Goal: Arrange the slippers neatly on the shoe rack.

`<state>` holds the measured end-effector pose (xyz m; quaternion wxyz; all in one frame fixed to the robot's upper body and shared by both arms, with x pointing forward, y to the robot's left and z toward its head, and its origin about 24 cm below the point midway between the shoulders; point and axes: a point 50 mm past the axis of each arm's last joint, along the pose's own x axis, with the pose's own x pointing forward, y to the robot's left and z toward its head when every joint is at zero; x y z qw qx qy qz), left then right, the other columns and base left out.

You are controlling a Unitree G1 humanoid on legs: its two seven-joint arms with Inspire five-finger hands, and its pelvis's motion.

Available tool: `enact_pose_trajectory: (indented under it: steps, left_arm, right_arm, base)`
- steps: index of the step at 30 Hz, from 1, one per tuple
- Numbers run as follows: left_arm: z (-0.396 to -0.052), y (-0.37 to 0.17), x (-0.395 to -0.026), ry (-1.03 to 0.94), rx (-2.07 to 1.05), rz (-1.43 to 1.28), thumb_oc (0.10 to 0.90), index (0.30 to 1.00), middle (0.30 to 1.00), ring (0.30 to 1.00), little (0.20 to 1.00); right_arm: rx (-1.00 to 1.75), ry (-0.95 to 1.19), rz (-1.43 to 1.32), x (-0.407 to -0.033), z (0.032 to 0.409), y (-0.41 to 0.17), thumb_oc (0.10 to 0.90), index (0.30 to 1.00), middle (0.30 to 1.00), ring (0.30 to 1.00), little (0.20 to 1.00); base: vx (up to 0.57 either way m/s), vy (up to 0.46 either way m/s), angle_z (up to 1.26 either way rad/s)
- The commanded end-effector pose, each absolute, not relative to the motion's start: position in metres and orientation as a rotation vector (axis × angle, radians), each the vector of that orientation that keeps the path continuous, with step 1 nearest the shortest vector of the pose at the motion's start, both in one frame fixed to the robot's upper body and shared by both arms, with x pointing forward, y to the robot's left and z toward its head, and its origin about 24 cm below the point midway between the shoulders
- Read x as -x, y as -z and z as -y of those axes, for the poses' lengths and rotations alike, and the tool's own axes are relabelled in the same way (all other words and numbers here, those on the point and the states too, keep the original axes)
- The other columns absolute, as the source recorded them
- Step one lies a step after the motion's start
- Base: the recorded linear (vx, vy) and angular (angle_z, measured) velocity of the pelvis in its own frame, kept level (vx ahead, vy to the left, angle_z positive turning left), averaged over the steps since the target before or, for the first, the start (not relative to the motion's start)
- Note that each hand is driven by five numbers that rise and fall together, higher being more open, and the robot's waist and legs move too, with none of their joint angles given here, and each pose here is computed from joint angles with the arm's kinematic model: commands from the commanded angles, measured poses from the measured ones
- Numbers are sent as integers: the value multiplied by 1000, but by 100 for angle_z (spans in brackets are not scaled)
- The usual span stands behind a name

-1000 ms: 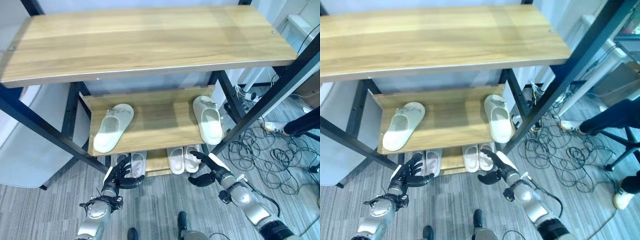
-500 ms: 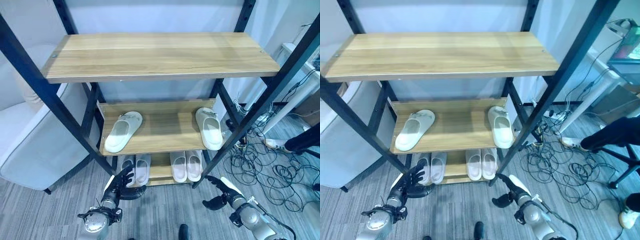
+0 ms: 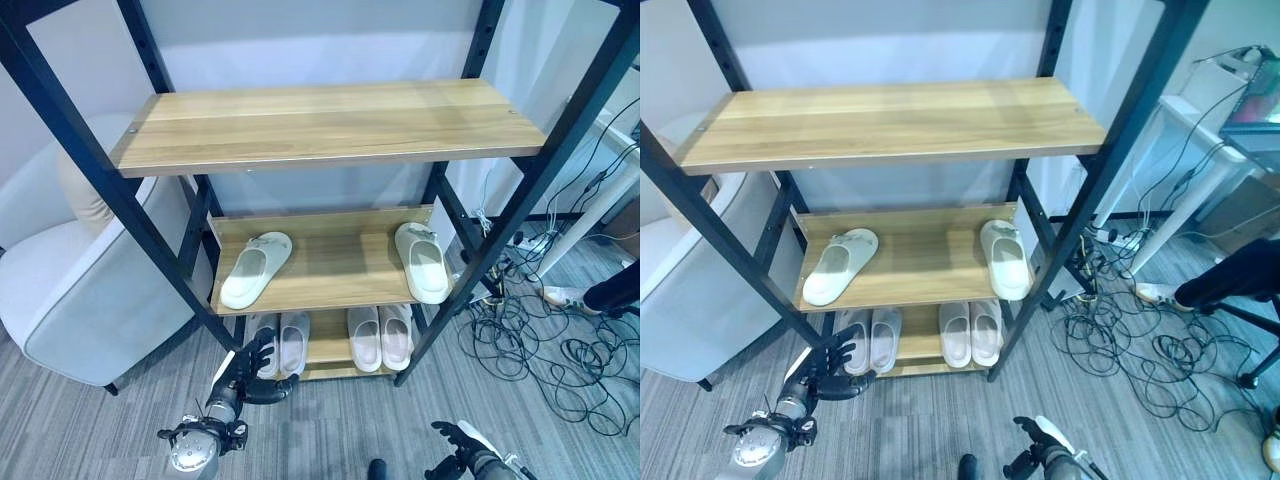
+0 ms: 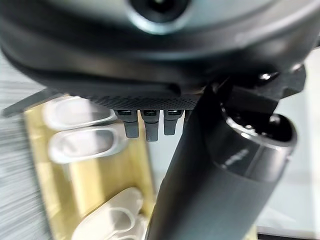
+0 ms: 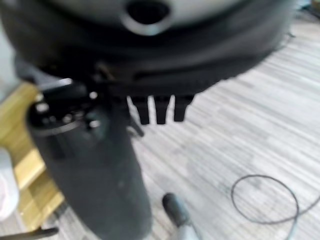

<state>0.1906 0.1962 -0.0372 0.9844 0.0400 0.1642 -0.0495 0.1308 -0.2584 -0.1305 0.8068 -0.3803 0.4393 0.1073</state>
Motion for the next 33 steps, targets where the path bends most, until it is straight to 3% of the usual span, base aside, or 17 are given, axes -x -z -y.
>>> enact_pose_trajectory:
  steps: [1,7,13,33]
  left_arm:
    - [-210,-59,-216,126,-207,146,800,900,900,900,900]
    - [-233,-99,-214,90,-187,313,800,900,900,900,900]
    - [-248,-134,-229,33,-604,431,800,900,900,900,900]
    - [-258,-183,-295,-19,-1226,480,800,900,900,900,900]
  right_arm:
    - [820,-165,-874,-149,262,123,800,900,900,900,900]
    - [812,-206,-891,-144,262,125,800,900,900,900,900]
    - [794,-227,-887,-140,257,127,800,900,900,900,900]
    - [803,-275,-937,-127,261,130,800,900,900,900,900]
  base:
    - [0,0,0]
    - [5,2,5]
    - [11,0,0]
    - [5,2,-2]
